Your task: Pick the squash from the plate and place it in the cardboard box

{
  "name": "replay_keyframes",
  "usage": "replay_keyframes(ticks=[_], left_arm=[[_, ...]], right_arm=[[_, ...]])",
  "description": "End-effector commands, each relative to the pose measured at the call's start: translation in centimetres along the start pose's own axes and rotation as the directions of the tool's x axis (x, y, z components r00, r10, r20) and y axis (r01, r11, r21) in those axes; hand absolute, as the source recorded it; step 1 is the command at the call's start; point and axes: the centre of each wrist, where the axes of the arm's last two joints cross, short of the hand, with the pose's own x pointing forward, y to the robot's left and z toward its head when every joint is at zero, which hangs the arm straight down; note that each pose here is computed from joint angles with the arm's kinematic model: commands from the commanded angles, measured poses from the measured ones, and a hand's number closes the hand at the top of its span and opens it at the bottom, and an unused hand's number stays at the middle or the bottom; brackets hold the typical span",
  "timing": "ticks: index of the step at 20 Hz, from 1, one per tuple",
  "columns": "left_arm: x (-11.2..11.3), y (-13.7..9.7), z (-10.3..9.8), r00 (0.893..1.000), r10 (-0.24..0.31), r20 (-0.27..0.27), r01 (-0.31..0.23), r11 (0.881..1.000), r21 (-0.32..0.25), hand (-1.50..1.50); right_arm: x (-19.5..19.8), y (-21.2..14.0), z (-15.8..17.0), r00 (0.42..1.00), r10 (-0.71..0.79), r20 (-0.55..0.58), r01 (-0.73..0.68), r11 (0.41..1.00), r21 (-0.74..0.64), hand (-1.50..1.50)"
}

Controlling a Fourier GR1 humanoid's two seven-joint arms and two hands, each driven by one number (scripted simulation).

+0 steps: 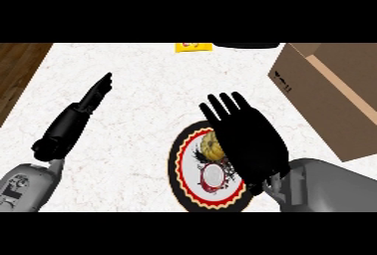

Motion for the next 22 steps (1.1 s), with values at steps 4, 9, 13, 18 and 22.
replay_keyframes(ticks=[4,9,13,18,22], left_arm=[[-0.5,-1.1,0.4,1.000,-0.003,-0.016,0.004,1.000,0.014,0.00],[-0.4,0.6,-0.4,1.000,-0.004,-0.022,0.005,1.000,0.027,0.00],[-0.5,-0.2,1.1,1.000,0.009,-0.012,-0.009,0.999,0.043,0.00],[-1.7,0.6,1.1,1.000,-0.006,-0.019,0.007,0.999,0.038,0.00],[-1.1,1.7,0.9,1.000,0.004,-0.011,-0.004,0.999,0.046,0.00]], right_arm=[[8.1,0.2,-3.6,0.977,0.196,-0.080,-0.180,0.969,0.171,-1.50],[10.9,1.2,-5.4,0.967,0.228,-0.118,-0.191,0.946,0.264,-1.50],[12.6,3.7,-5.4,0.964,0.212,-0.159,-0.159,0.943,0.291,-1.50],[13.7,3.6,-6.8,0.956,0.223,-0.189,-0.153,0.933,0.326,-1.50],[13.7,6.4,-7.9,0.927,0.305,-0.217,-0.233,0.923,0.305,-1.50]])
